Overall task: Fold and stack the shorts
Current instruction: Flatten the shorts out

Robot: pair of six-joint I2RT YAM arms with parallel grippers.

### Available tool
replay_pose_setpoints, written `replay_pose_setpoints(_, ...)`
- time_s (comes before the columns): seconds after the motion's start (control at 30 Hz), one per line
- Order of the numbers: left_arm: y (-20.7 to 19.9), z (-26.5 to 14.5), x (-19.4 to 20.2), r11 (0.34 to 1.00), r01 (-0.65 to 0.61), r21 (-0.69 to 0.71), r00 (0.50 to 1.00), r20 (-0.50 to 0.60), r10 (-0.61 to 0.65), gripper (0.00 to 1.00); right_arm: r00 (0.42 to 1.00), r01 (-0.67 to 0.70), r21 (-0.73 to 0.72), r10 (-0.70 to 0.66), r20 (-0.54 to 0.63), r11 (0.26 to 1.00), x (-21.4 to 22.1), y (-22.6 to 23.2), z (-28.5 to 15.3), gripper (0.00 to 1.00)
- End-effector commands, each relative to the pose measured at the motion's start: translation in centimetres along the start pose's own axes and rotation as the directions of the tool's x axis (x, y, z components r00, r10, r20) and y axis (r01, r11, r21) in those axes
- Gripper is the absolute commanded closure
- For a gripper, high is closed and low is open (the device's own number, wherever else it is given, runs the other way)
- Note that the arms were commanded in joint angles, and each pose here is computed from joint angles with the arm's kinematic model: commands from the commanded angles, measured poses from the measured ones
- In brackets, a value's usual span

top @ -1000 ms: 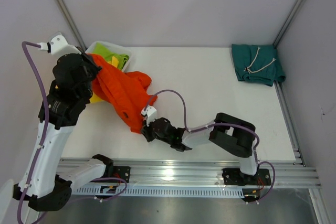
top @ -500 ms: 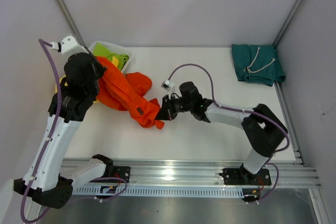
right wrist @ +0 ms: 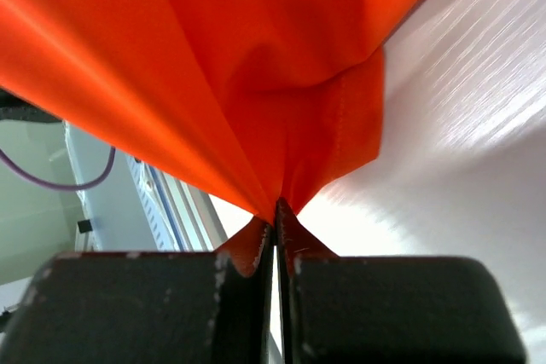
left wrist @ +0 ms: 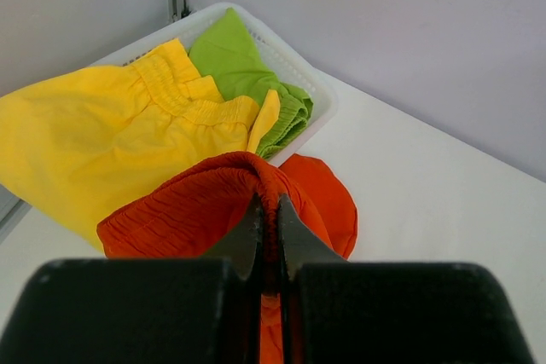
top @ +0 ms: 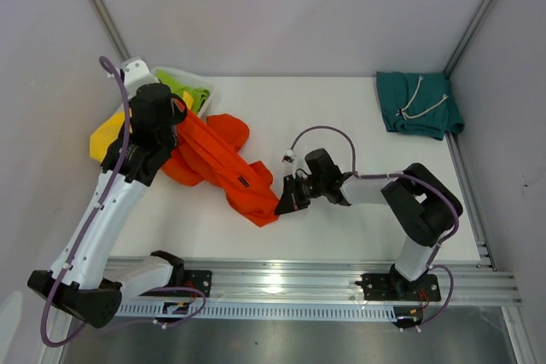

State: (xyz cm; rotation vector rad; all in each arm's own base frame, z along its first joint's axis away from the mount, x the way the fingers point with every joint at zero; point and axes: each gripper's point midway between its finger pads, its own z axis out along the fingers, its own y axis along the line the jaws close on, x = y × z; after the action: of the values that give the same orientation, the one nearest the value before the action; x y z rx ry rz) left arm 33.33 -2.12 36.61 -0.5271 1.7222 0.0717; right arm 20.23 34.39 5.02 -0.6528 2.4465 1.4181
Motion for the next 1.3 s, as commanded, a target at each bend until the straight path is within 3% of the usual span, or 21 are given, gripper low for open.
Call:
replay_pose_setpoints(0.0, -0.2, -0.5, -6.0, 0.996, 0.091, -0.011, 0.982, 0.166, -0.088, 1.00, 1.000, 0.023, 0.041, -0.023, -0.006, 0.999, 1.3, -0.5, -0.7, 1.00)
replay_pose_setpoints(0.07, -0.8, -0.5, -6.6, 0.995, 0.094, 0.010, 0.980, 0.174, -0.095, 1.00, 0.998, 0.057, 0.032, -0.058, 0.019, 0.998, 0.8, 0.1, -1.2, 1.00)
replay_pose_setpoints(0.13, -1.4, -0.8, -7.6, 0.993, 0.109, 0.045, 0.975, 0.189, -0.115, 1.00, 0.993, 0.092, 0.035, -0.094, 0.068, 0.995, -0.2, 1.1, -1.8, 0.92)
replay_pose_setpoints(0.17, -1.6, -0.7, -7.7, 0.993, 0.109, 0.048, 0.975, 0.189, -0.116, 1.00, 0.988, 0.112, 0.073, -0.119, 0.103, 0.991, -0.9, 1.1, -2.0, 0.68)
replay_pose_setpoints(0.2, -1.9, -0.9, -8.2, 0.992, 0.113, 0.060, 0.974, 0.191, -0.122, 1.00, 0.982, 0.130, 0.099, -0.141, 0.122, 0.987, -1.3, 1.3, -2.2, 0.56)
replay_pose_setpoints(0.27, -2.3, -0.7, -8.5, 0.992, 0.110, 0.067, 0.975, 0.188, -0.121, 1.00, 0.961, 0.193, 0.171, -0.222, 0.166, 0.966, -2.2, 2.5, -2.9, 0.34)
replay_pose_setpoints(0.33, -2.6, -0.8, -8.9, 0.990, 0.115, 0.078, 0.974, 0.189, -0.128, 1.00, 0.933, 0.229, 0.312, -0.299, 0.200, 0.922, -2.3, 2.5, -2.8, 0.26)
replay_pose_setpoints(0.47, -3.1, -0.3, -8.2, 0.990, 0.113, 0.086, 0.977, 0.169, -0.126, 1.00, 0.888, 0.202, 0.436, -0.351, 0.296, 0.877, -2.7, 3.7, -3.9, 0.26)
replay_pose_setpoints(0.67, -3.1, -0.3, -7.6, 0.989, 0.117, 0.092, 0.978, 0.162, -0.131, 1.00, 0.862, 0.225, 0.589, -0.440, 0.251, 0.776, -2.3, 5.4, -1.7, 0.30)
replay_pose_setpoints(0.93, -2.8, -0.3, -7.4, 0.990, 0.108, 0.088, 0.980, 0.161, -0.121, 1.00, 0.892, 0.155, 0.665, -0.393, 0.224, 0.731, -4.0, 2.3, 2.2, 0.38)
replay_pose_setpoints(1.27, -2.8, -0.3, -7.2, 0.991, 0.099, 0.091, 0.981, 0.159, -0.112, 1.00, 0.910, 0.137, 0.685, -0.364, 0.197, 0.715, -3.9, 1.6, 4.9, 0.39)
